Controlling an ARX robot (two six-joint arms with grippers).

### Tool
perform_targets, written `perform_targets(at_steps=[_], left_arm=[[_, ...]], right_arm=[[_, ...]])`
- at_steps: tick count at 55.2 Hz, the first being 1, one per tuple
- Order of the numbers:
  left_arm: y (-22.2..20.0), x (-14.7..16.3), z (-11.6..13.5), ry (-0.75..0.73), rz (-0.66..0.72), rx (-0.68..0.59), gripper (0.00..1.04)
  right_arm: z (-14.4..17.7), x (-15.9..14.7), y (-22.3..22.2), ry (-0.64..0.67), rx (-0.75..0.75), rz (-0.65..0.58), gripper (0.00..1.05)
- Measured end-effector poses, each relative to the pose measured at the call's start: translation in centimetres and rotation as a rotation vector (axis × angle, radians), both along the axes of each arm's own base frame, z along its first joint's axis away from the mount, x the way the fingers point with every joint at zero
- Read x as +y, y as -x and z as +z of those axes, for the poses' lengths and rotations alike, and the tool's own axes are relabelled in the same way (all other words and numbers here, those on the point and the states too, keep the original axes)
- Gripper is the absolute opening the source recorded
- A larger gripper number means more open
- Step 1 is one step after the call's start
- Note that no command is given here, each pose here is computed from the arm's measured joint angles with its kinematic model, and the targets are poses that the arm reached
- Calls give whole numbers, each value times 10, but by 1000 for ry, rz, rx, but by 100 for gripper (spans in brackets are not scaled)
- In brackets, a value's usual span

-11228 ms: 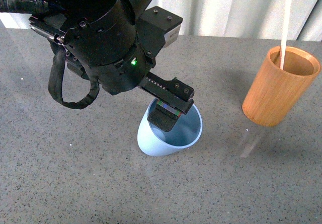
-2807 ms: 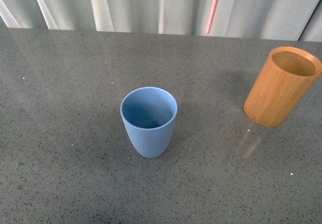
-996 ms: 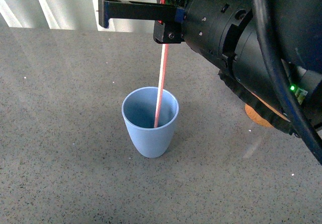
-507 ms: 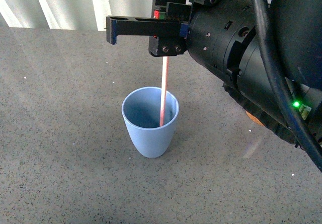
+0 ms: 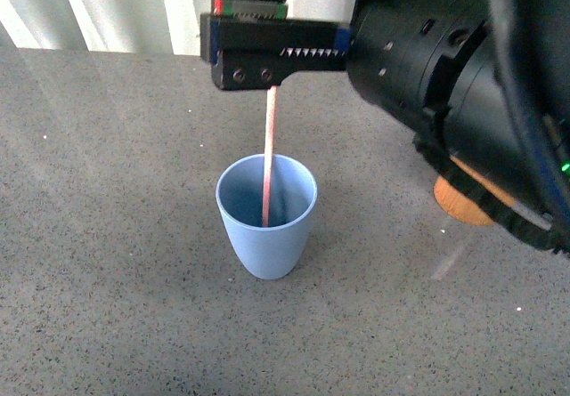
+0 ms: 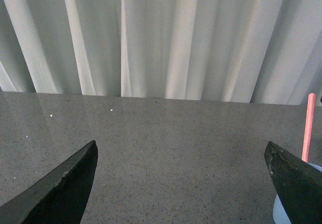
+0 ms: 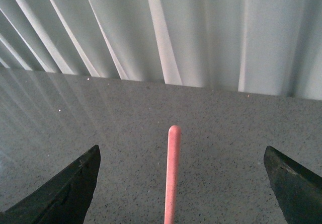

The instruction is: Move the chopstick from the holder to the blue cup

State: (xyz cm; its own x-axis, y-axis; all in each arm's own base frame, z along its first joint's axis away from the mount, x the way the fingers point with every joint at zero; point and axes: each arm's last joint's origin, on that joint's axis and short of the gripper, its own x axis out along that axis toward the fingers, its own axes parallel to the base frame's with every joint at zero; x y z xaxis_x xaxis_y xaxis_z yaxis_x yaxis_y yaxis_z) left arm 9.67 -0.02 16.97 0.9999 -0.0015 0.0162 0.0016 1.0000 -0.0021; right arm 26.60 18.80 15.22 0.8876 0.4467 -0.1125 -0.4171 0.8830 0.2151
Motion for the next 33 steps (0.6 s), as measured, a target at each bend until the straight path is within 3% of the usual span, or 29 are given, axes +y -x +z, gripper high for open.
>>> perform_targets(at_steps=[6,20,33], left_arm=[[0,0,0,0,0,0,98],[0,0,0,0,0,0,98],[0,0,0,0,0,0,98]], right_arm=[[16,-11,-1,10,-33,-55,95],[51,-71,8,32,-101,-243,95],[70,-141,27,97,-93,-558,95]])
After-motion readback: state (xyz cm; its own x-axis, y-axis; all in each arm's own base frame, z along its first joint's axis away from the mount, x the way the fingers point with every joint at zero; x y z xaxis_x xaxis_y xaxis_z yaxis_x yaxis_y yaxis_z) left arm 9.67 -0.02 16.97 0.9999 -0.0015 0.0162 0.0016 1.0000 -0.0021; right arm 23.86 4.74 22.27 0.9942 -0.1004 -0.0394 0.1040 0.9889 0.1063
